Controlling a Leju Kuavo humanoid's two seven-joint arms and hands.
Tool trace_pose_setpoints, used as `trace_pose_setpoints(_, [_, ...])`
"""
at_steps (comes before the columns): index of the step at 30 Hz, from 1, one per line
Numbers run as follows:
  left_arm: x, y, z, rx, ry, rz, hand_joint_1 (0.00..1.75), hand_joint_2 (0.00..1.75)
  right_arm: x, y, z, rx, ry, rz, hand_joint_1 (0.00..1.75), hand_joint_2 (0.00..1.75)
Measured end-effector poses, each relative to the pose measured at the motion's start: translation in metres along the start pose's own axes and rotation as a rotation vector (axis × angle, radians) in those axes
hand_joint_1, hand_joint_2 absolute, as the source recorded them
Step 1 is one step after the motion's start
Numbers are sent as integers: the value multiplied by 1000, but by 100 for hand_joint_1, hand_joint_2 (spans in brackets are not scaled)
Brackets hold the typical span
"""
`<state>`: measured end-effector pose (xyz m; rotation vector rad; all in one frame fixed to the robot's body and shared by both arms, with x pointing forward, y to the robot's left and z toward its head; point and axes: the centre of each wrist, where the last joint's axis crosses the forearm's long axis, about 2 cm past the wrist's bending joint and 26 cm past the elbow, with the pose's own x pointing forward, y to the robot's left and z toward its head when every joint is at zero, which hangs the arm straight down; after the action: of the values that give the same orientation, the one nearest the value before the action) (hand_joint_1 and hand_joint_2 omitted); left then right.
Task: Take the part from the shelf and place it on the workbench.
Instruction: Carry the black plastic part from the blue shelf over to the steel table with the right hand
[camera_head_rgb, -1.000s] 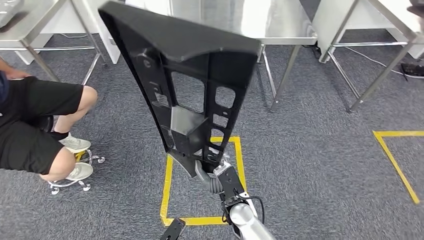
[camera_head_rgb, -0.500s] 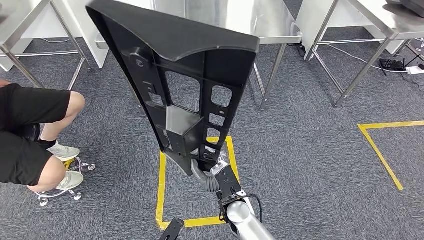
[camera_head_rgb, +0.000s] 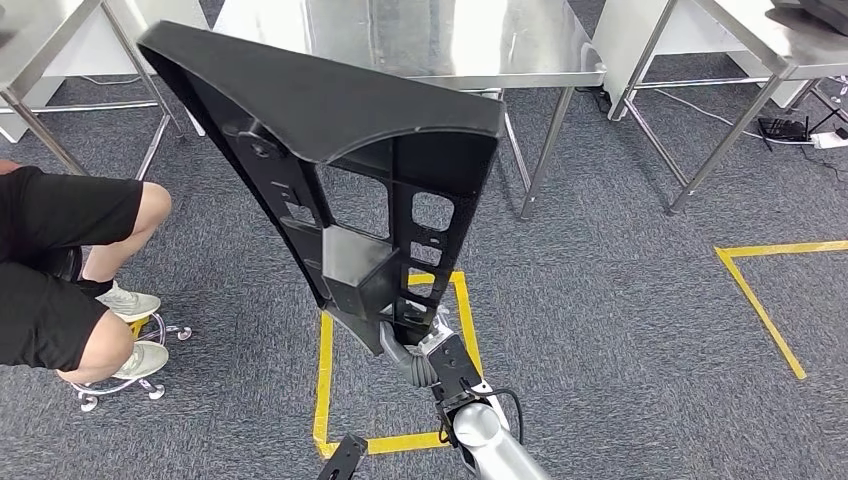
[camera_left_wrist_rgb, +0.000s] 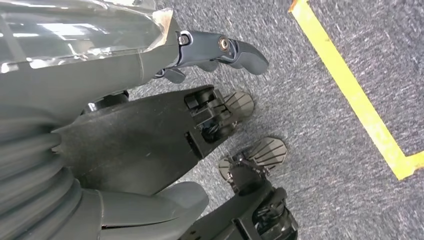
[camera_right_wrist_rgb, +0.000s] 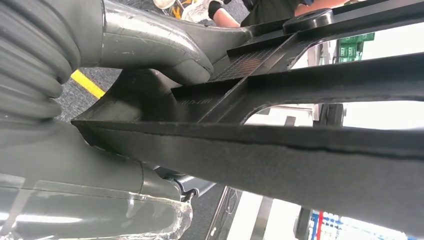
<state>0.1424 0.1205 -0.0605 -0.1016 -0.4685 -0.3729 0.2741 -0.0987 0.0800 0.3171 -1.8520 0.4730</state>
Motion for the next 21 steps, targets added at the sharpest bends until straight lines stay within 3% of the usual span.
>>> trace_pose_setpoints(21, [0,0,0,20,-2,-8,0,175,0,1,0,9,-1,-1,175,175])
